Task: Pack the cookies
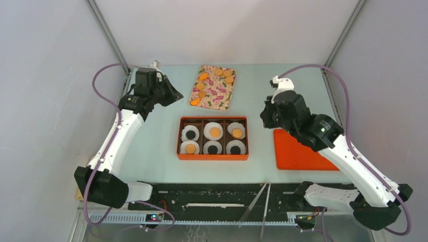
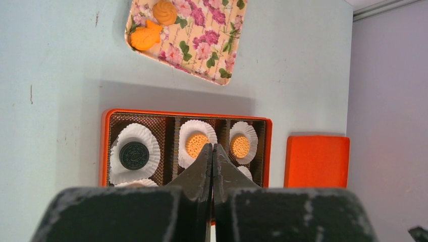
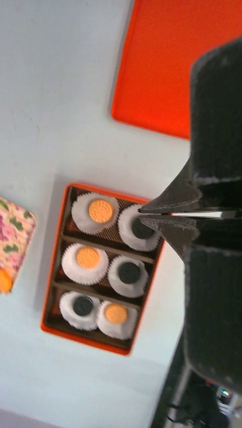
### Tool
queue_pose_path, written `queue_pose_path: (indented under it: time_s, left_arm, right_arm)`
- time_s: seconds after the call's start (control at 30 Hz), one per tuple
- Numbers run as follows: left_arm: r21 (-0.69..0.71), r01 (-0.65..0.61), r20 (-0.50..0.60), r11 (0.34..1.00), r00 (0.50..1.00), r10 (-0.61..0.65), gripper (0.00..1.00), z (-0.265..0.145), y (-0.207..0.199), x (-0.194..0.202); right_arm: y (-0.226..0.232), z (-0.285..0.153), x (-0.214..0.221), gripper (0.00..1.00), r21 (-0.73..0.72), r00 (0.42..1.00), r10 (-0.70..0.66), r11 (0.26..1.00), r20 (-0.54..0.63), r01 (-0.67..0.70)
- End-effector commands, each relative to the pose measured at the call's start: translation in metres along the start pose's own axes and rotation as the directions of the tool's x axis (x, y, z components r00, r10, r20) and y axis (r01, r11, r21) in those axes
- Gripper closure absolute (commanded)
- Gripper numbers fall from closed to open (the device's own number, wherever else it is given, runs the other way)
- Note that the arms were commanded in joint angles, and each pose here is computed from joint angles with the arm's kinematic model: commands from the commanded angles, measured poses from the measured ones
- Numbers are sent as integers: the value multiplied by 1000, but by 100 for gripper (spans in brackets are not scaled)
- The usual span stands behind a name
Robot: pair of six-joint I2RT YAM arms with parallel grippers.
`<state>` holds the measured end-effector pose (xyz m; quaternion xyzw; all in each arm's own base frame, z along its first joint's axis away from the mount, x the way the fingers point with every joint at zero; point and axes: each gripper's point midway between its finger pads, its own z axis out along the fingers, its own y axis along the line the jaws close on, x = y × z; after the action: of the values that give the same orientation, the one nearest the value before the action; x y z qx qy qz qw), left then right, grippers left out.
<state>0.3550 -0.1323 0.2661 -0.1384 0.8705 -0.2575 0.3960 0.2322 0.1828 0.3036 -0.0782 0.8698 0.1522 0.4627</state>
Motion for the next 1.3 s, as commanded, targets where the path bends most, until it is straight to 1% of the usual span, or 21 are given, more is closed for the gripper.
queue_pose_path:
  time_s: [0.0,0.1,0.17,0.2,0.23,0.3,0.37,0.43,0.53,0.57,0.73,0.8,0.97,1.03,1.13,1.27]
  left_arm:
    - [24,-21,31,999,999,21,99,-3,-11,-12]
    - [5,-22,20,1000,1000,22,99,1,-7,-10]
    - [3,-25,17,1000,1000,25,99,2,-5,-8]
    - [-5,-24,18,1000,1000,24,99,3,-3,-9]
    - [-5,-23,14,1000,1000,23,99,5,-3,-8]
    - [12,-18,5,1000,1000,18,99,8,-7,-8]
    - [29,-17,-3,999,1000,17,99,11,-12,-6]
    - [37,-28,-5,999,1000,28,100,11,-17,-4]
    - [45,-45,-1,998,999,45,100,8,-22,-1]
    - [46,-49,3,998,999,49,99,6,-23,-1]
    - [33,-54,14,998,998,54,99,2,-19,0]
    - [38,-52,2,998,999,52,99,3,-20,3]
    - [39,-49,-15,998,999,50,99,9,-18,8]
    - [41,-51,-20,998,998,52,99,11,-17,9]
    - [43,-50,-26,998,998,51,99,13,-17,10]
    - [42,-52,-30,998,998,54,99,15,-17,11]
  right_arm:
    - [-3,30,-12,91,7,1000,-26,1000,-6,26]
    - [-25,41,27,85,106,986,-67,991,-151,83]
    - [-34,39,58,83,131,975,-49,988,-218,79]
    - [-34,35,69,83,124,973,-40,990,-226,69]
    - [-34,31,78,78,110,973,-25,993,-229,51]
    - [-37,22,84,67,94,979,16,996,-204,4]
    - [-44,19,81,60,117,982,49,993,-180,-29]
    - [-54,22,78,60,155,982,83,986,-171,-56]
    - [-63,35,77,59,183,973,134,978,-189,-99]
    - [-65,40,77,59,183,971,138,978,-196,-103]
    - [-90,64,81,54,282,952,170,955,-256,-94]
    - [-94,73,97,53,310,929,188,947,-320,-85]
    - [-110,90,151,53,389,859,244,920,-449,-58]
    - [-119,95,162,53,421,843,277,905,-462,-66]
    - [-127,104,173,53,431,812,321,897,-488,-96]
    - [-138,113,189,53,453,773,352,887,-527,-95]
